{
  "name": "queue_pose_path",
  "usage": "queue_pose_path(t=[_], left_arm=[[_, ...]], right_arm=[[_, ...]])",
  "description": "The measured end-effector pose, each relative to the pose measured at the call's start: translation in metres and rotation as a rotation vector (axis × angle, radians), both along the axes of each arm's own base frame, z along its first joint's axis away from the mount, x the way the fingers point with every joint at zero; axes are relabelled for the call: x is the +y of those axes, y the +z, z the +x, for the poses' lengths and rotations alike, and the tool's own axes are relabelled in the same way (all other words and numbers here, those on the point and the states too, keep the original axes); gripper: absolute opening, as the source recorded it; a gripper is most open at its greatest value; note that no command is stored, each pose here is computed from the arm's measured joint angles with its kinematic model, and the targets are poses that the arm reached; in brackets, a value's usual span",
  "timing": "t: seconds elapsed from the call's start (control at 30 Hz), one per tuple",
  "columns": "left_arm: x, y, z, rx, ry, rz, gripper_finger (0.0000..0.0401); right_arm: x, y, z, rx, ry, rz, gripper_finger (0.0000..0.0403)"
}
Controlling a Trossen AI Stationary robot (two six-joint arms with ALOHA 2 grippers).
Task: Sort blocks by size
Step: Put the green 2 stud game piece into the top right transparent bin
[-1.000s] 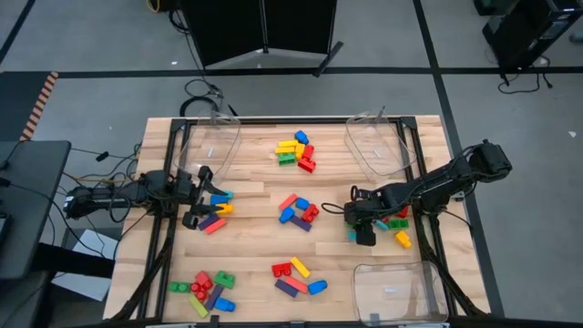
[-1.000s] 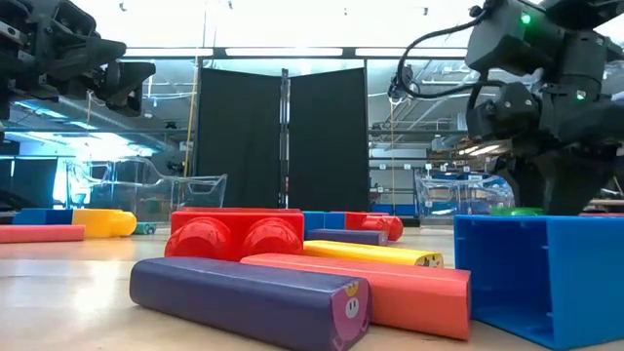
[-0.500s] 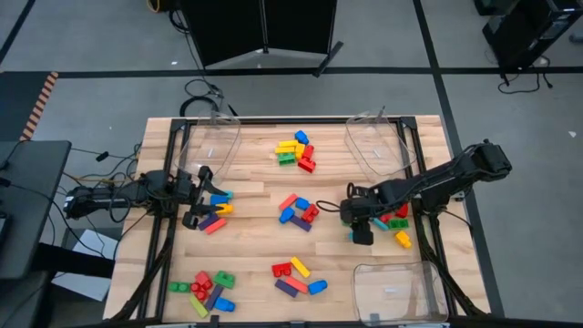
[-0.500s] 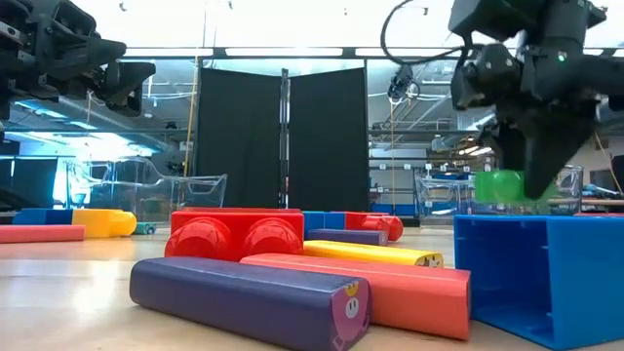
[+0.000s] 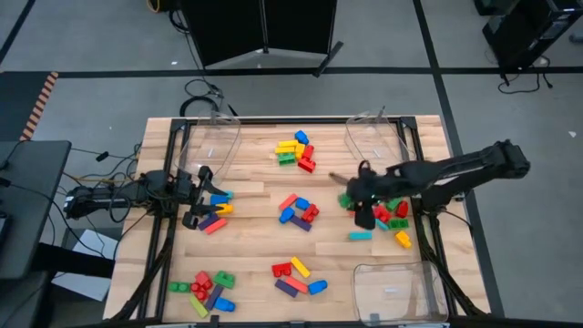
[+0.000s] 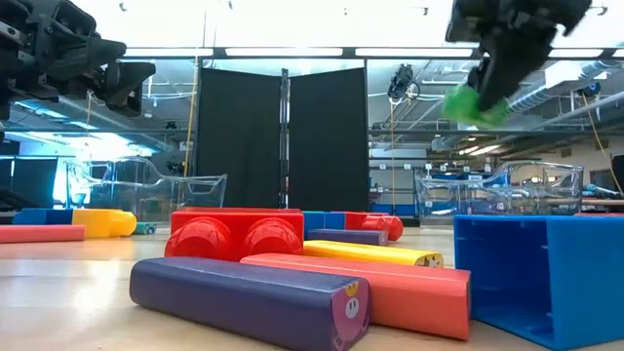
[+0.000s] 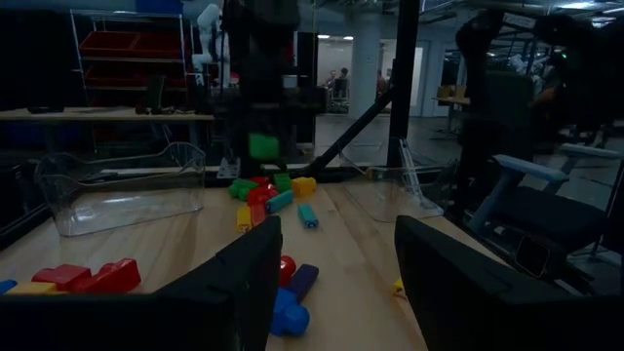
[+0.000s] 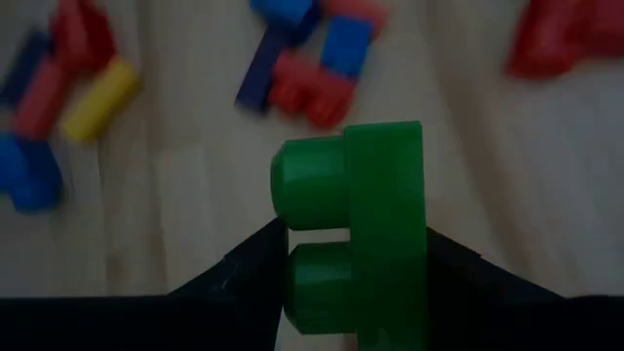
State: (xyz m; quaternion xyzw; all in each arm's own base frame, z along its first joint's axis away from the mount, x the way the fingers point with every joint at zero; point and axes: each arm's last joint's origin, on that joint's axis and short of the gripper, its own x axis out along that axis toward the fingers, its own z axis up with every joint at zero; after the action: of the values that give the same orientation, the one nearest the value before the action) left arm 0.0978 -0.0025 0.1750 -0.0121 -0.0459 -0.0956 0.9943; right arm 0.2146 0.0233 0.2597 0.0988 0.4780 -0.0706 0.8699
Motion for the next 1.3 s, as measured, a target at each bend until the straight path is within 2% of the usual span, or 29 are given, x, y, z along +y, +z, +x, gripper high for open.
queue_pose_path(t=[0.3,0.43,0.57,0.7,0.87,1.03,1.3], left_arm=[[0.000,0.000,0.000,0.000,0.000,0.000,0.0208],[0.000,0.000,0.000,0.000,0.000,0.000,0.0208],[0.000,0.000,0.000,0.000,0.000,0.000,0.0208],[0.000,0.000,0.000,0.001,0.000,0.000,0.0208],[0.000,0.000,0.000,0.000,0.000,0.000,0.0208],[0.000,0.000,0.000,0.000,0.000,0.000,0.0208],[0.000,0.000,0.000,0.000,0.000,0.000,0.0208]], right_arm=[[-0.044,0.056,-0.020,-0.210,-0.271,-0.079,0.0185],[-0.074,0.075,-0.028,-0.175,-0.398,-0.140,0.0185],[-0.110,0.077,-0.035,-0.057,-0.534,-0.173,0.0185],[-0.148,0.062,-0.043,0.048,-0.642,-0.102,0.0185],[-0.183,0.020,-0.055,0.188,-0.750,0.054,0.0185],[-0.196,-0.022,-0.060,0.337,-0.789,0.127,0.0185],[-0.202,-0.068,-0.057,0.436,-0.781,0.177,0.0192]])
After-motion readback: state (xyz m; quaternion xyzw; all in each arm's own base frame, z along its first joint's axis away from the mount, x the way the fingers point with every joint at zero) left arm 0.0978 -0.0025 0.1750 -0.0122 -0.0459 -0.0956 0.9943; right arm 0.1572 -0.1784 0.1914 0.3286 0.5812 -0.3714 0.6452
